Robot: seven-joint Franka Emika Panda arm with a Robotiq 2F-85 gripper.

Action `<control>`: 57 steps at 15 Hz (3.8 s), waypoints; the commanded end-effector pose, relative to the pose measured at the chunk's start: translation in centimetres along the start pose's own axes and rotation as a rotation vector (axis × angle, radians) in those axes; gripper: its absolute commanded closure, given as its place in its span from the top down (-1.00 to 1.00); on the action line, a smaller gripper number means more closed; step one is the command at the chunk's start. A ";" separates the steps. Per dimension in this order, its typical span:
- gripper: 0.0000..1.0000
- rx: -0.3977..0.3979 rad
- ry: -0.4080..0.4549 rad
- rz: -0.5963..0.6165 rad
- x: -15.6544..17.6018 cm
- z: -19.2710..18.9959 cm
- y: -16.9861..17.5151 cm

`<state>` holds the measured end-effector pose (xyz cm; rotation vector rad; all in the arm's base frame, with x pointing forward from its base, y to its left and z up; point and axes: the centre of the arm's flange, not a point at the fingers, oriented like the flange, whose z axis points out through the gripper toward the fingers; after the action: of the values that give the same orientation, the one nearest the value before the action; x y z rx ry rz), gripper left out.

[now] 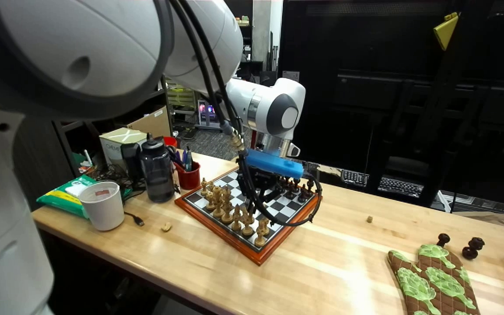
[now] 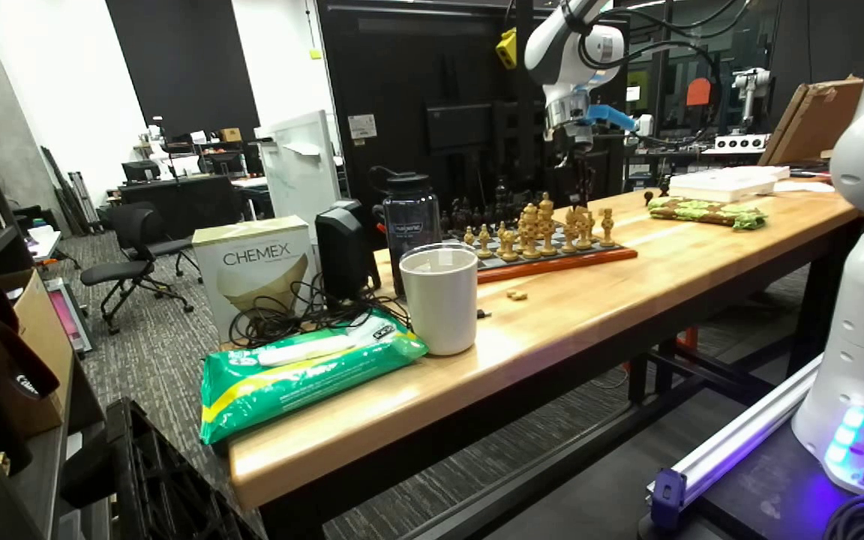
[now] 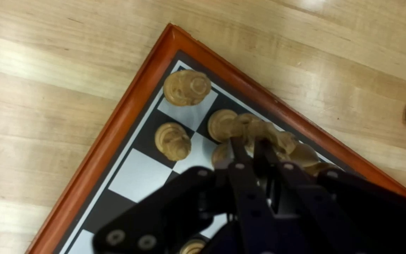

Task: Pick up the white bishop and move it downwards by two squares

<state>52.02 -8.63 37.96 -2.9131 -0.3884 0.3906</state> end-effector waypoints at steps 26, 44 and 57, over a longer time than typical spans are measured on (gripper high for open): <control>-0.30 0.001 -0.004 -0.020 1.5 -0.3 2.0; -0.14 -0.060 0.036 -0.027 0.2 -3.3 0.4; 1.00 -0.201 0.212 0.134 -10.4 -7.2 -8.5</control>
<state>47.87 -6.36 47.55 -3.0906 -0.2682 0.1205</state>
